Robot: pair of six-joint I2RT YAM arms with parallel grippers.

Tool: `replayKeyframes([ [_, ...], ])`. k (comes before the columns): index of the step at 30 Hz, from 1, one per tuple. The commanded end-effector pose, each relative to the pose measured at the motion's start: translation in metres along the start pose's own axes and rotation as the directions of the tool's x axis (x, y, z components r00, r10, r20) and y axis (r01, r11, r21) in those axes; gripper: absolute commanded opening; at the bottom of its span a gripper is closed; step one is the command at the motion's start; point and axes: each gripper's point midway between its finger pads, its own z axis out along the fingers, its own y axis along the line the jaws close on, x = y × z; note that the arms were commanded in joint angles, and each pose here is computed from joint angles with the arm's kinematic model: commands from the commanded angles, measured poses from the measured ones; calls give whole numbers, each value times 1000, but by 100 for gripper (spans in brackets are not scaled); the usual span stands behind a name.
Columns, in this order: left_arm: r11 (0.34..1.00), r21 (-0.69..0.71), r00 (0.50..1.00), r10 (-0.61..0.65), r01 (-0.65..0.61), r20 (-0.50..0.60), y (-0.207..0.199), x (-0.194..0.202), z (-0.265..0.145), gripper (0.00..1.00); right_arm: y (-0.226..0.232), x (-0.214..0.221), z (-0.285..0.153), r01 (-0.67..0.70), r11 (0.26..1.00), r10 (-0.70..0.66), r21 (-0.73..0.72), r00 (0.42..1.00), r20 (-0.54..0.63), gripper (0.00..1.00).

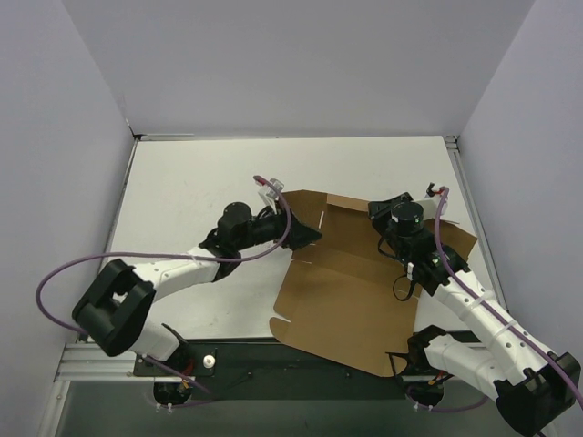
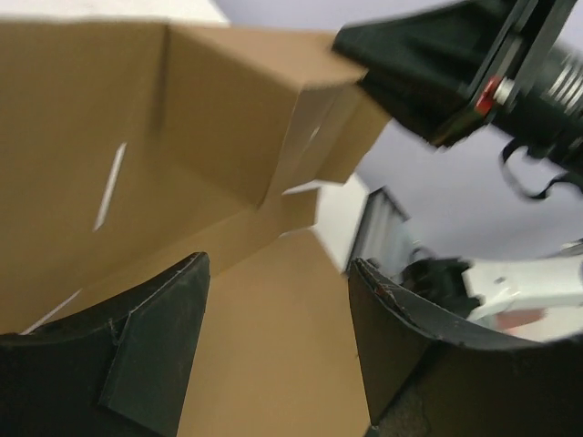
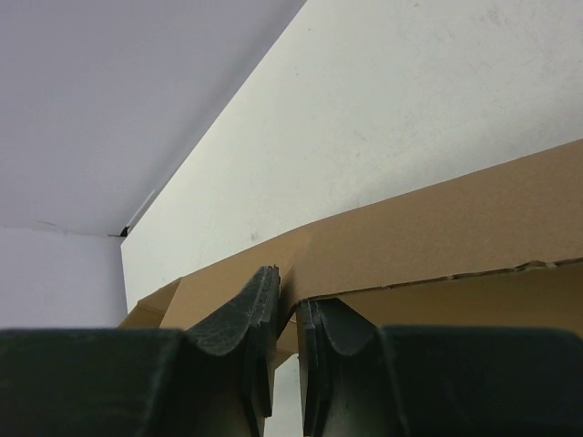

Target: Fold the paper box

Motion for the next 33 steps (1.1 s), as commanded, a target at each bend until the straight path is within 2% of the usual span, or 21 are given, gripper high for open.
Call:
replayKeyframes([
  [1, 971, -98, 974, 213, -220, -79, 14, 17, -38, 72, -1, -12, -3, 60, 998, -61, 19, 998, 25, 0],
  [3, 944, -210, 966, 240, -255, -95, 39, 24, -49, 72, -1, -12, -3, 57, 998, -58, 19, 998, 23, 0],
  [7, 876, -399, 960, 211, -270, -185, 89, 46, -67, 70, -2, -9, -1, 53, 998, -54, 21, 998, 14, 0],
  [9, 848, -452, 958, 208, -278, -198, 104, 49, -69, 62, -1, -8, 0, 50, 999, -50, 18, 999, 11, 0],
  [11, 829, -479, 956, 212, -287, -205, 117, 51, -65, 60, -3, -6, 1, 46, 999, -47, 20, 999, 10, 0],
  [15, 823, -481, 952, 238, -303, -193, 124, 49, -50, 60, 0, -4, 2, 44, 999, -44, 8, 999, -1, 0],
  [25, 829, -488, 959, 197, -275, -206, 147, 68, -30, 64, 2, -5, -1, 42, 999, -42, -2, 999, 2, 0],
  [33, 851, -432, 951, 226, -298, -211, 119, 84, -3, 59, 3, -4, 1, 45, 999, -45, -2, 999, 0, 0],
])
